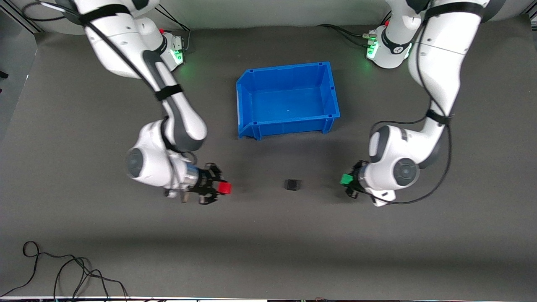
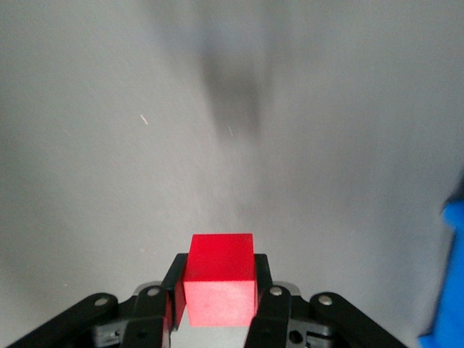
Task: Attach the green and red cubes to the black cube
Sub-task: 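Carry the red cube and green cube toward the black cube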
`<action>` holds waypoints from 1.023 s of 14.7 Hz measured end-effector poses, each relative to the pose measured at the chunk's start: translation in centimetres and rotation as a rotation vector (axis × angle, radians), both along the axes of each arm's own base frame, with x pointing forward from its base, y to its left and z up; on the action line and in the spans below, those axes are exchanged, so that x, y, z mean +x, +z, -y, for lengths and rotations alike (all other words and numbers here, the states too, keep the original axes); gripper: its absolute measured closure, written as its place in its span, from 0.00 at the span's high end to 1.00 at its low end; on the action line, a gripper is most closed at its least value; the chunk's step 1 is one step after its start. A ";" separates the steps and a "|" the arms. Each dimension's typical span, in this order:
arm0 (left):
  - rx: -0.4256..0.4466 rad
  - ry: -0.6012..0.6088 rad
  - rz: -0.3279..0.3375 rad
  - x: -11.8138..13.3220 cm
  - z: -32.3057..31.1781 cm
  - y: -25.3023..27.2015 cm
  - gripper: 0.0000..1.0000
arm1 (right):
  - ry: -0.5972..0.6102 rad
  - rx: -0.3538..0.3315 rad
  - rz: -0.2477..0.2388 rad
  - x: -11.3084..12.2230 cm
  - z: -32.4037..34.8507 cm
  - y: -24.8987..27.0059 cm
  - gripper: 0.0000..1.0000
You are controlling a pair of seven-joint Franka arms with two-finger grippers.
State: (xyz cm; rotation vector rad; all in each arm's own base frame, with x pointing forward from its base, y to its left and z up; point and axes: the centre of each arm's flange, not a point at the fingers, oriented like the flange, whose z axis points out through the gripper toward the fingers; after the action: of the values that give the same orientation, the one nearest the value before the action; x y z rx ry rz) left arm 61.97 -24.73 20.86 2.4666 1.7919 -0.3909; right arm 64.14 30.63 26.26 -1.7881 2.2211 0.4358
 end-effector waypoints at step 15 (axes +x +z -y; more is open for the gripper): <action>-0.038 0.325 0.059 0.0 9.7 -2.5 0.37 | -0.126 0.003 0.052 -5.2 -15.7 -7.4 0.40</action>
State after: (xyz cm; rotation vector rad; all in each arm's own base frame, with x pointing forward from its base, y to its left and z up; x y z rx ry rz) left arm 61.95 -34.42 18.40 2.0854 2.0883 -0.3196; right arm 58.91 46.31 18.91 -1.6275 2.2795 0.3625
